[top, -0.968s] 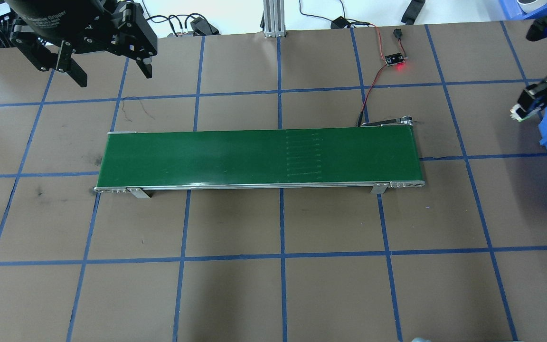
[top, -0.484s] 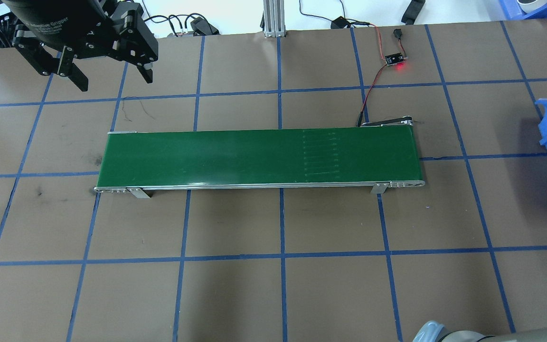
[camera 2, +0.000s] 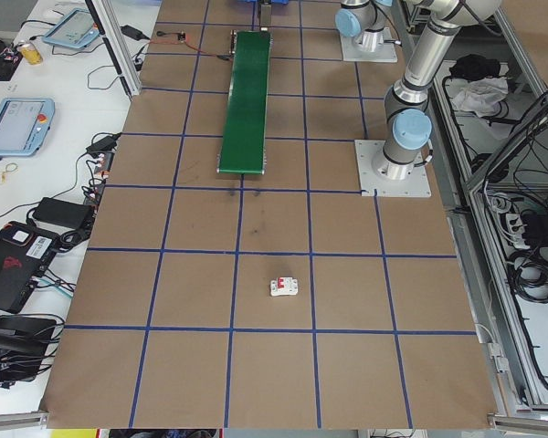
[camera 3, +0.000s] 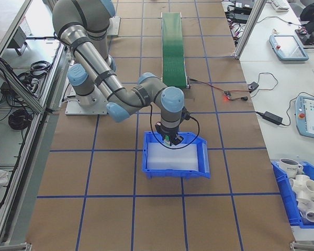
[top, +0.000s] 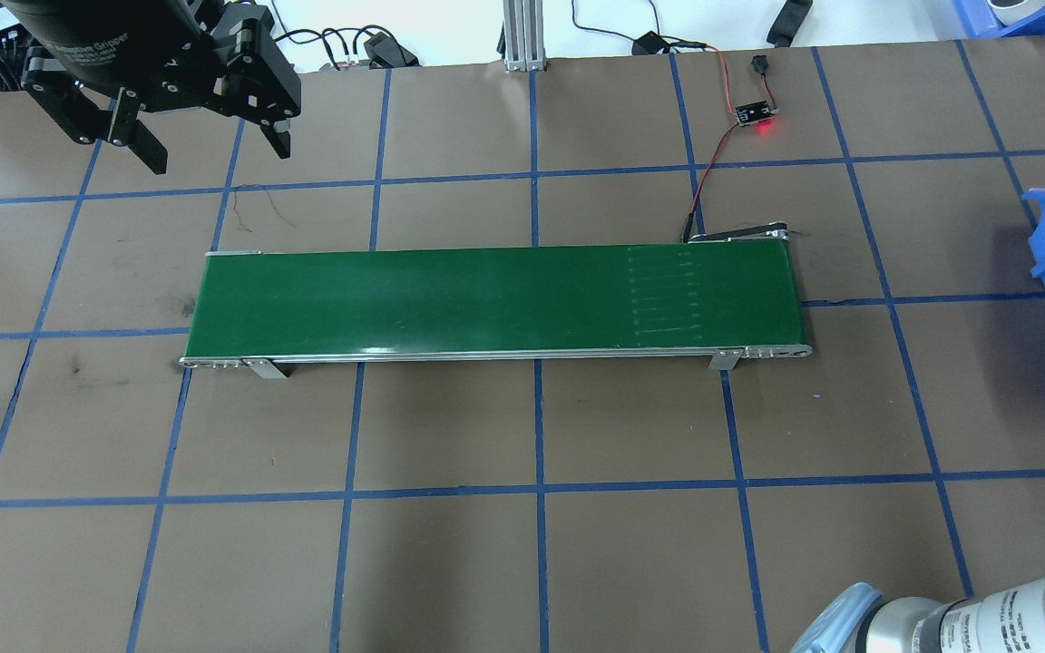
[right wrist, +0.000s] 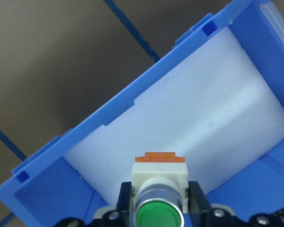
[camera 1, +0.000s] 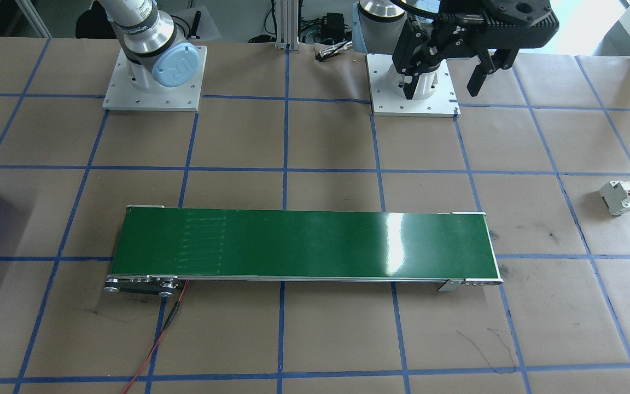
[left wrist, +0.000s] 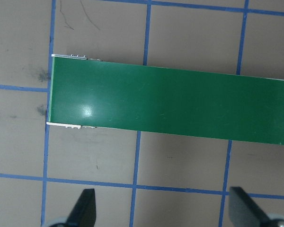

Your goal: Move button from left to right

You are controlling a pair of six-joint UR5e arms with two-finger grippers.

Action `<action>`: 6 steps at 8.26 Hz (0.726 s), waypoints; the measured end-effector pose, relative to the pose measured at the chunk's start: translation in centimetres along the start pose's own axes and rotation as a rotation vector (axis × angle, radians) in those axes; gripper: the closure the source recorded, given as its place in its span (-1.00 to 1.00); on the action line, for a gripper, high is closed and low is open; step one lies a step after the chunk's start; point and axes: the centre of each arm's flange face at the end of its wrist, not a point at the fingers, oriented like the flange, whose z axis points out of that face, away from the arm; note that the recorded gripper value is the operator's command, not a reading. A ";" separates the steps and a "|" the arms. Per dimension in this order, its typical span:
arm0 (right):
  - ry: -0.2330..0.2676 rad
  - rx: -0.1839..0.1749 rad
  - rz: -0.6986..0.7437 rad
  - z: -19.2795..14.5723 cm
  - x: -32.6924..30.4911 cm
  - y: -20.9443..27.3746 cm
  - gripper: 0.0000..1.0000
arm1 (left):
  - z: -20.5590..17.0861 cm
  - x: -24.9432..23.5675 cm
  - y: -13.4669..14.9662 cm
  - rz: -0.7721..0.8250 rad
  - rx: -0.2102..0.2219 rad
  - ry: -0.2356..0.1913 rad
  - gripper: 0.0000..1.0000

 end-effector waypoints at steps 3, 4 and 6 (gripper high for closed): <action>-0.005 -0.033 -0.286 5.9 2.5 1.8 -0.27 | 0.0 0.0 0.0 -0.003 0.000 0.000 -1.00; 0.005 -0.041 -0.360 6.9 2.9 2.0 -0.29 | 0.0 0.0 0.0 -0.003 0.000 0.000 -1.00; 0.009 -0.043 -0.420 8.0 3.2 2.0 -0.29 | 0.0 0.0 0.0 -0.002 0.000 0.000 -1.00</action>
